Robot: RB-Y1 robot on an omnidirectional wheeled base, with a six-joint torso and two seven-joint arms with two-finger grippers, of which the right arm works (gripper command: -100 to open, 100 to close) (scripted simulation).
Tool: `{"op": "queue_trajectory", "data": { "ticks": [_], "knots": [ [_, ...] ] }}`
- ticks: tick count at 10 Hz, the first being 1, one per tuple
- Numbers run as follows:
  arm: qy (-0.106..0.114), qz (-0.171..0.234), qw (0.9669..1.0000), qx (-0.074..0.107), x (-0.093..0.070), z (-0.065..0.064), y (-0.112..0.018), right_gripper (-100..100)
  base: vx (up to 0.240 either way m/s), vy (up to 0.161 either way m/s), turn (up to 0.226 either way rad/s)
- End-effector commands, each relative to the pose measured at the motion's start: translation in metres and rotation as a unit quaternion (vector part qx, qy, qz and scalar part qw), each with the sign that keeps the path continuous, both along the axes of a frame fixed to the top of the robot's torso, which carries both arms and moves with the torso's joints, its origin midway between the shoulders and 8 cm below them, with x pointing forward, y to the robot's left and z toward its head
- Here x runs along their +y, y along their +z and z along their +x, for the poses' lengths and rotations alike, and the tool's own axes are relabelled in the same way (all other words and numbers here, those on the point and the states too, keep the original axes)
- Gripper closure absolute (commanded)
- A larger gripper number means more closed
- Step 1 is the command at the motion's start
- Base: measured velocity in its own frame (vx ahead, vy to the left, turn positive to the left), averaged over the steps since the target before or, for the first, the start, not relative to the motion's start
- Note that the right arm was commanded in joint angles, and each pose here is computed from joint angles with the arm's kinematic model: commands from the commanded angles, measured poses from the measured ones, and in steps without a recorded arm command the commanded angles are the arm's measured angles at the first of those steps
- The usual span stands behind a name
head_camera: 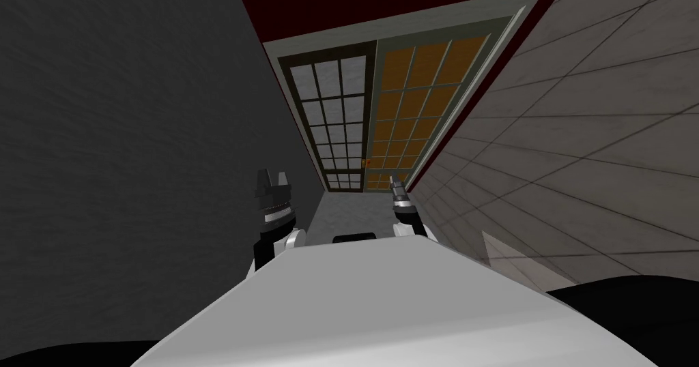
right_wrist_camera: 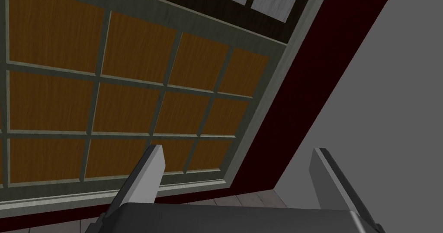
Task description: Pull the door open
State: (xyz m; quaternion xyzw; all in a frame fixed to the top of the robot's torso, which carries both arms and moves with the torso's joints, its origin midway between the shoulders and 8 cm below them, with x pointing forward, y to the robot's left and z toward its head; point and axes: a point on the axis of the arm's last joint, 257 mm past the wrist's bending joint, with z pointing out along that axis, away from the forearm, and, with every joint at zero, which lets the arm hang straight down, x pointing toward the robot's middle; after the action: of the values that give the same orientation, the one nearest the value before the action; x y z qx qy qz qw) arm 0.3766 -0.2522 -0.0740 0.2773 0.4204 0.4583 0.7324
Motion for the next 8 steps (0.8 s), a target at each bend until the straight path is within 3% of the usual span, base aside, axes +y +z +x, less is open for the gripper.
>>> {"op": "queue_trajectory", "data": {
  "ticks": [1,8],
  "knots": [
    [-0.007,-0.015,0.9998,0.006,-0.001,0.0,-0.01,-100,0.126,0.031,0.022],
    [-0.036,-0.073,0.9961,0.036,-0.006,-0.005,-0.05,-100,0.098,0.021,0.023]
  ]
}}
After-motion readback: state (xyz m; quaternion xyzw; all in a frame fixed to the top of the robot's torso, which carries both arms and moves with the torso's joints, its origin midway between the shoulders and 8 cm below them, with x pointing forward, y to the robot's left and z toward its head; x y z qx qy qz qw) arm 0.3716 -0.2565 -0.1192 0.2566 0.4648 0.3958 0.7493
